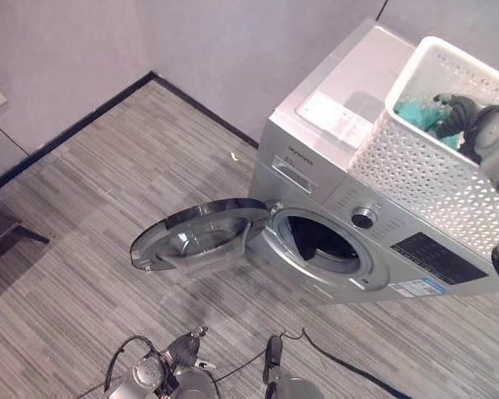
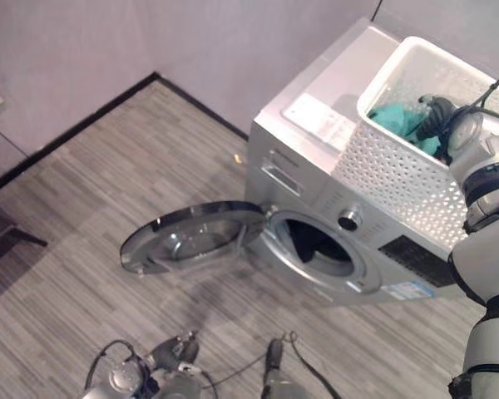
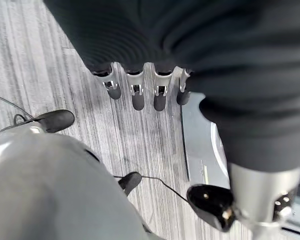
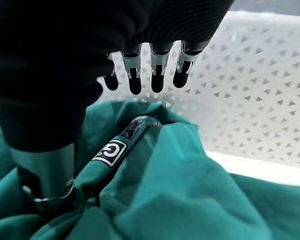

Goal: Grab the laundry basket,head to the washer,open it,put in the laundry and shut it.

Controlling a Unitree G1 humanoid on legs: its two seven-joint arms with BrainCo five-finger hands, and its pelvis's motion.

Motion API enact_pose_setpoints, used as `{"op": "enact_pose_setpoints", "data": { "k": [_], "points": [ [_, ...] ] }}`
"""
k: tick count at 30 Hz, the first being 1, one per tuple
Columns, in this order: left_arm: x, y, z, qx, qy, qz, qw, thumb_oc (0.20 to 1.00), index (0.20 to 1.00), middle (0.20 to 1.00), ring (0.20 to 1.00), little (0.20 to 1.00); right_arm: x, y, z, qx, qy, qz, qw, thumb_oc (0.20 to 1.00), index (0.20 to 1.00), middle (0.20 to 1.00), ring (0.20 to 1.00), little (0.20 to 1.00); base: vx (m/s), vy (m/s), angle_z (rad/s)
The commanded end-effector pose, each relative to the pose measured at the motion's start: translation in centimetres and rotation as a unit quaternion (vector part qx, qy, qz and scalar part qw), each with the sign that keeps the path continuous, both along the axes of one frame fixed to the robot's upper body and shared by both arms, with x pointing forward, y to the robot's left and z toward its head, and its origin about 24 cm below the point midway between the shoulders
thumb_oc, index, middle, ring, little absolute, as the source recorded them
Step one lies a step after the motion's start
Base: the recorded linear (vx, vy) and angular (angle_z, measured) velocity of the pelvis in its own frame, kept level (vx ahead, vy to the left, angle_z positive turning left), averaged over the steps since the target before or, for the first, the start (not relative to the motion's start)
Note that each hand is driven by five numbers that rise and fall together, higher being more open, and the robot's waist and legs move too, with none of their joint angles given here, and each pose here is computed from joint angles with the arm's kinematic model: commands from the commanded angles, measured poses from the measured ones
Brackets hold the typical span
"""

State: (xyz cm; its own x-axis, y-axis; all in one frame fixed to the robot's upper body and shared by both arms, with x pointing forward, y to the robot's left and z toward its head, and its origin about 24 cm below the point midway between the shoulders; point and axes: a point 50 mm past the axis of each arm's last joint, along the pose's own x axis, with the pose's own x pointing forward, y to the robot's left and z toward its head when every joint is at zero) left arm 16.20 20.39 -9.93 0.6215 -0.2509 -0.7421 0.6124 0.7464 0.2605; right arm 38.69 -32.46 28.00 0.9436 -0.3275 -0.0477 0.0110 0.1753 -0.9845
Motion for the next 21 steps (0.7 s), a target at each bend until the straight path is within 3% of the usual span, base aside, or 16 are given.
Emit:
{"op": "enact_pose_setpoints", "data": {
  "k": [1, 10, 11, 12, 21],
  "points": [
    [1.1, -0.4, 1.4, -0.017, -0.029, -0.019, 0.999, 1.000, 1.000, 1.000, 1.000, 1.000, -1.2, -1.2, 4.5, -0.024, -0.042, -0.037, 0.998, 1.000, 1.000, 1.000, 1.000, 1.000, 0.00, 0.000, 0.00],
    [1.3, -0.7, 1.6, -0.021, -0.032, -0.022, 0.999, 1.000, 1.000, 1.000, 1.000, 1.000, -1.2, -1.5, 3.7, -0.024, -0.012, -0.048, 0.999, 1.000, 1.000, 1.000, 1.000, 1.000, 0.00, -0.005, 0.01],
    [1.3, -0.6, 1.6, -0.021, -0.031, -0.022, 0.999, 1.000, 1.000, 1.000, 1.000, 1.000, -1.2, -1.6, 3.8, -0.024, -0.012, -0.051, 0.998, 0.413, 0.413, 0.413, 0.413, 0.413, 0.00, 0.000, 0.00],
    [1.3, -0.6, 1.5, -0.020, -0.030, -0.021, 0.999, 1.000, 1.000, 1.000, 1.000, 1.000, -1.3, -1.7, 3.7, -0.022, -0.011, -0.054, 0.998, 0.200, 0.200, 0.200, 0.200, 0.200, 0.00, 0.000, 0.00],
    [1.2, -0.6, 1.2, -0.019, -0.025, -0.012, 0.999, 1.000, 1.000, 1.000, 1.000, 1.000, -1.9, -2.6, 4.5, -0.005, -0.046, -0.072, 0.996, 0.200, 0.200, 0.200, 0.200, 0.200, 0.00, 0.000, 0.00]
  ]
}}
